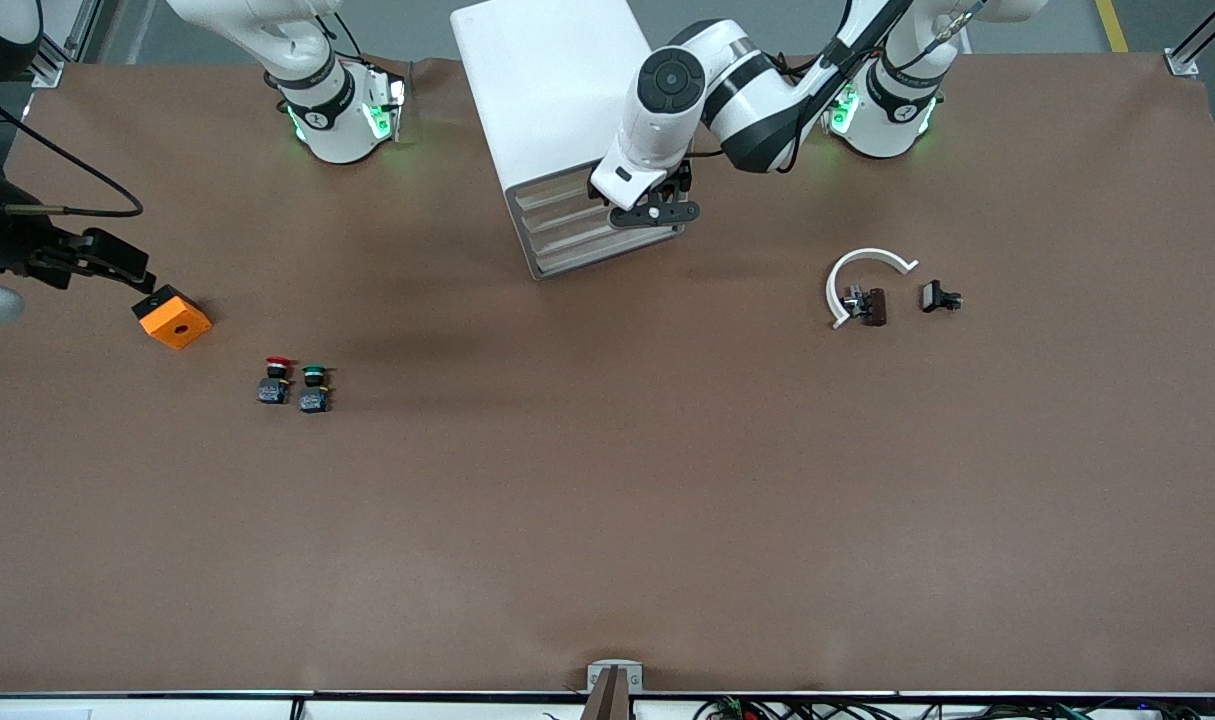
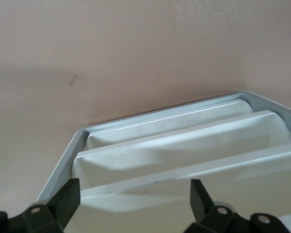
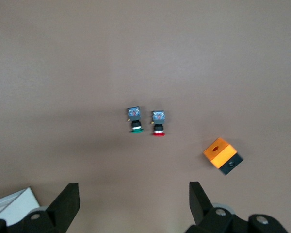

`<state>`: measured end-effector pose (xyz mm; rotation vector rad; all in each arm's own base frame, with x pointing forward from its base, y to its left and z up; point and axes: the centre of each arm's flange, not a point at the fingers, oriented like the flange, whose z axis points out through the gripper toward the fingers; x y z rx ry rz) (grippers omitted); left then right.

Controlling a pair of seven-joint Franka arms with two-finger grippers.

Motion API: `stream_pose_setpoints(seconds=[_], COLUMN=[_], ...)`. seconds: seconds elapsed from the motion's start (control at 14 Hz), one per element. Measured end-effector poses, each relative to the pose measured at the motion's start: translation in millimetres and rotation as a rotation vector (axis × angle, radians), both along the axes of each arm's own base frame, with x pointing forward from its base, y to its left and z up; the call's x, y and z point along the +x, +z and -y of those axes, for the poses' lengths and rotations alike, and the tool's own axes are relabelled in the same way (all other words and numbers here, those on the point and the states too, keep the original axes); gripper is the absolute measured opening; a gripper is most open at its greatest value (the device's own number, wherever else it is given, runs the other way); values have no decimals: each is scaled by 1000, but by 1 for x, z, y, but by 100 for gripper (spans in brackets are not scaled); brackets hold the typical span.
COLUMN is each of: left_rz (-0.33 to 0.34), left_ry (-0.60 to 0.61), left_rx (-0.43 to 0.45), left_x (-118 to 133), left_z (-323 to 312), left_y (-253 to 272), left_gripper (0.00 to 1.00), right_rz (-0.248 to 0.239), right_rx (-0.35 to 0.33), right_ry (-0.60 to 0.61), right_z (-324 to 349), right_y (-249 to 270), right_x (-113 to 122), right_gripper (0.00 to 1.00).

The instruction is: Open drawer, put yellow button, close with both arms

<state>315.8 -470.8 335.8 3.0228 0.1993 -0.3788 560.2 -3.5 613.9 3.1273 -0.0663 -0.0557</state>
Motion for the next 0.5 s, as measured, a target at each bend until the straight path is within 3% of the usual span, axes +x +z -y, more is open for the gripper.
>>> stream_pose_setpoints(seconds=[0.21, 0.5], left_rz=[5, 54], left_ry=[97, 265], left_rx=[-6, -3], left_x=[45, 138], left_z=[-30, -111], left_y=[3, 19], left_gripper=[100, 100], right_rz=[31, 46], right_rx=[-9, -18], right_ry=[22, 24], right_z=[5, 9], right_y=[5, 8], right_x=[-5, -21], right_gripper=[100, 100])
